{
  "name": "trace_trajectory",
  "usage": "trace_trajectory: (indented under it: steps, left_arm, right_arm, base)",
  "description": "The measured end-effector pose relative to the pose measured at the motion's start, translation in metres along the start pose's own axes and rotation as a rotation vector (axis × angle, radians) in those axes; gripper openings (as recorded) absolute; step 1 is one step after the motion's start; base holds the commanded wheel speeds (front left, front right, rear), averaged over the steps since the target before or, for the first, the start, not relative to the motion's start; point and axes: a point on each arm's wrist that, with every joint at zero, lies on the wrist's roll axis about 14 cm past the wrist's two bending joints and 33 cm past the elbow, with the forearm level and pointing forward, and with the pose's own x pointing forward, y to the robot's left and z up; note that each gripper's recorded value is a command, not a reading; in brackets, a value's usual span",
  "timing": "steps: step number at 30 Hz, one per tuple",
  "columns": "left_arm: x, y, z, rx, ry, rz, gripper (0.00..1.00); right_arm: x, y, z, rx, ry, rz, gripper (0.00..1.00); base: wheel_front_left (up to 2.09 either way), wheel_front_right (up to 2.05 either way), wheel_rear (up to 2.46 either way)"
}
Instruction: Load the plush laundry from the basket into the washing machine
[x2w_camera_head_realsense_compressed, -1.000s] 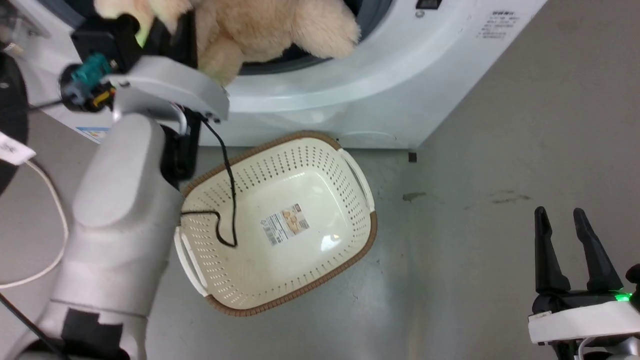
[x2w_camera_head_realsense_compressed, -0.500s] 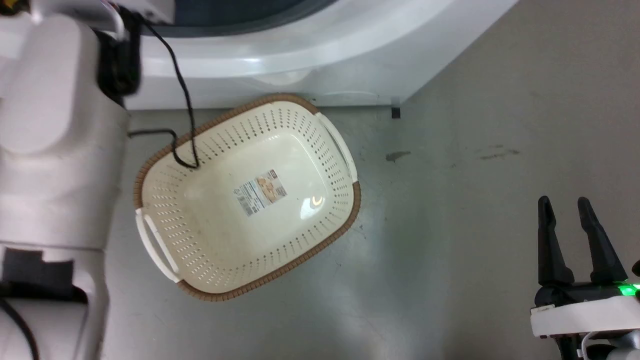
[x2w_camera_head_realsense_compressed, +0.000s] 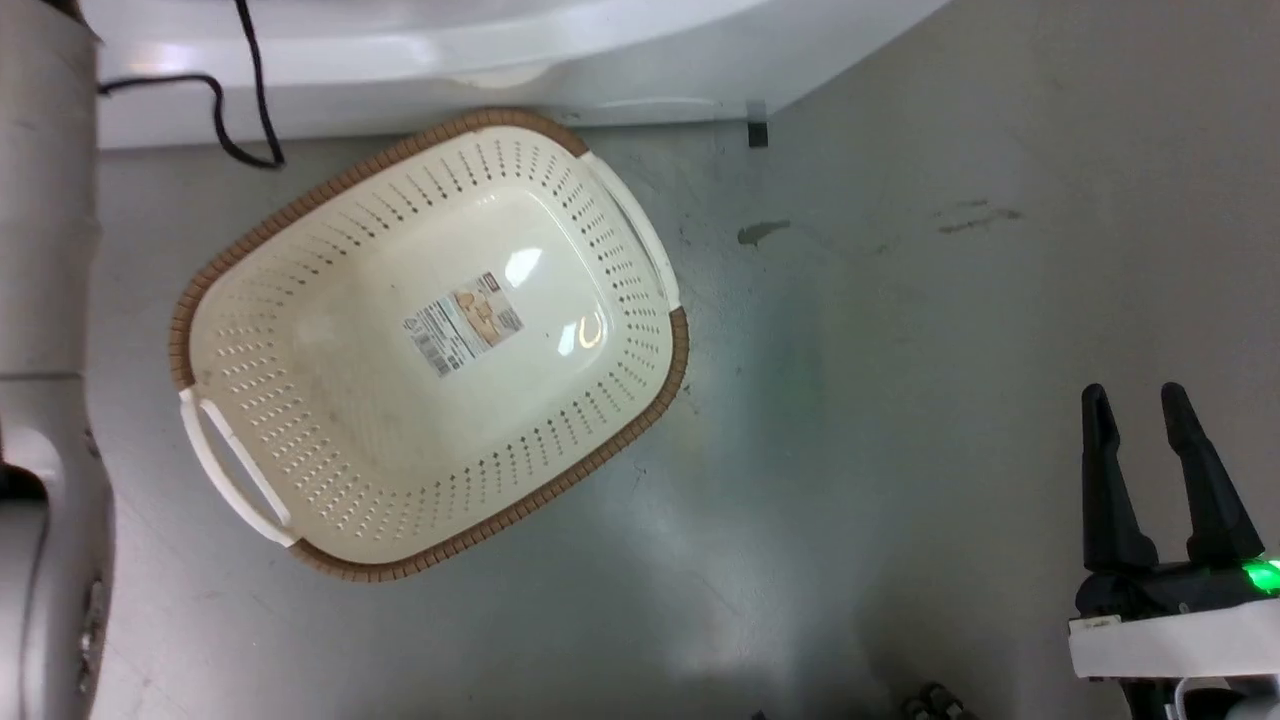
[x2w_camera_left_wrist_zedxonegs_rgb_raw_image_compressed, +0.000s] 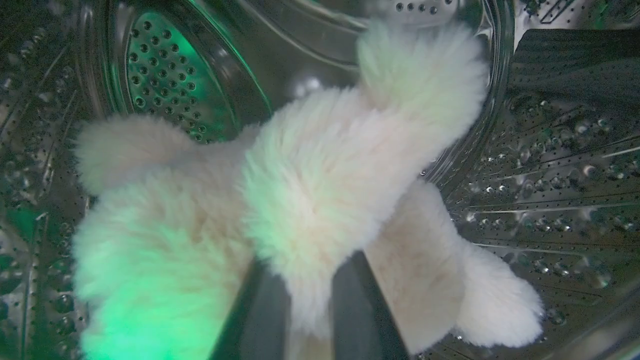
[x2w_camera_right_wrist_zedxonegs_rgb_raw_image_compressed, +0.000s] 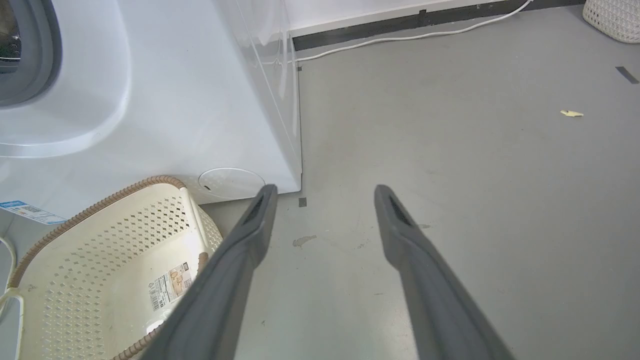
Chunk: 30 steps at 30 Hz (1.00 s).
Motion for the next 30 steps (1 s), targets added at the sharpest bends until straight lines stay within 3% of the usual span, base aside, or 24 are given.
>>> trace_trajectory:
  steps: [30]
  left_arm:
    - [0.044, -0.007, -0.057, 0.03, 0.058, -0.054, 0.0]
  right_arm:
    - [-0.012, -0.022, -0.041, -0.034, 0.124, -0.078, 1.0]
  base:
    - [0.0, 0.0, 0.0]
